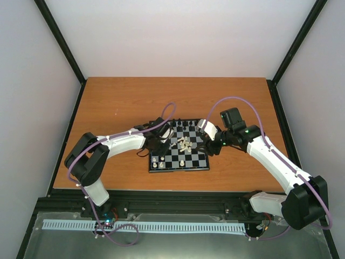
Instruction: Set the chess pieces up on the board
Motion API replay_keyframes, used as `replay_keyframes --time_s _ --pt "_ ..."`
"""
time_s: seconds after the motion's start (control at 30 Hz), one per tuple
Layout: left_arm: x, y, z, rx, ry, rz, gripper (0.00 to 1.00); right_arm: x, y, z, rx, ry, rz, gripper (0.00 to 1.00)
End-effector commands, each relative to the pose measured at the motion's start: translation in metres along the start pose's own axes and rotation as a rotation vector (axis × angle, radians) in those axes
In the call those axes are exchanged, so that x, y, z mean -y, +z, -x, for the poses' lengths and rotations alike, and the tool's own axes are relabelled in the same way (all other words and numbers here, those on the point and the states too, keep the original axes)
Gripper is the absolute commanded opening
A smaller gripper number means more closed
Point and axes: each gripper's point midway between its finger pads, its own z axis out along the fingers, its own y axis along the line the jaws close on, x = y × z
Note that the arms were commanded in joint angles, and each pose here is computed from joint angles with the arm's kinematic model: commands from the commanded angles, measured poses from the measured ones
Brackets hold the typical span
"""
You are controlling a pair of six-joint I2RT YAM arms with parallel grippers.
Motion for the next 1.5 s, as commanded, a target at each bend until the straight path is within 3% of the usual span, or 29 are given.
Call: replay_keyframes --time_s 0.0,0.6,1.07,1.2,1.47 --pt "-0.001 0.001 -0.014 -0.052 -0.007 0.021 0.27 0.000 -0.002 0.001 0.009 -0.010 0.006 0.62" --pt "0.000 0.001 -0.025 -0.087 0.009 0.082 0.27 0.000 -0.002 0.002 0.011 -0.011 0.007 0.62" --pt "0.002 0.006 -0.027 -0.087 0.028 0.117 0.16 0.000 -0.002 0.004 0.018 -0.001 0.011 0.62" --pt "0.015 -0.006 -0.004 -0.010 0.032 0.063 0.15 0.009 -0.004 0.014 0.034 0.054 -0.024 0.61" --pt "0.051 -0.086 0.062 0.344 0.113 -0.105 0.15 0.016 -0.006 0.047 0.059 0.153 0.040 0.61"
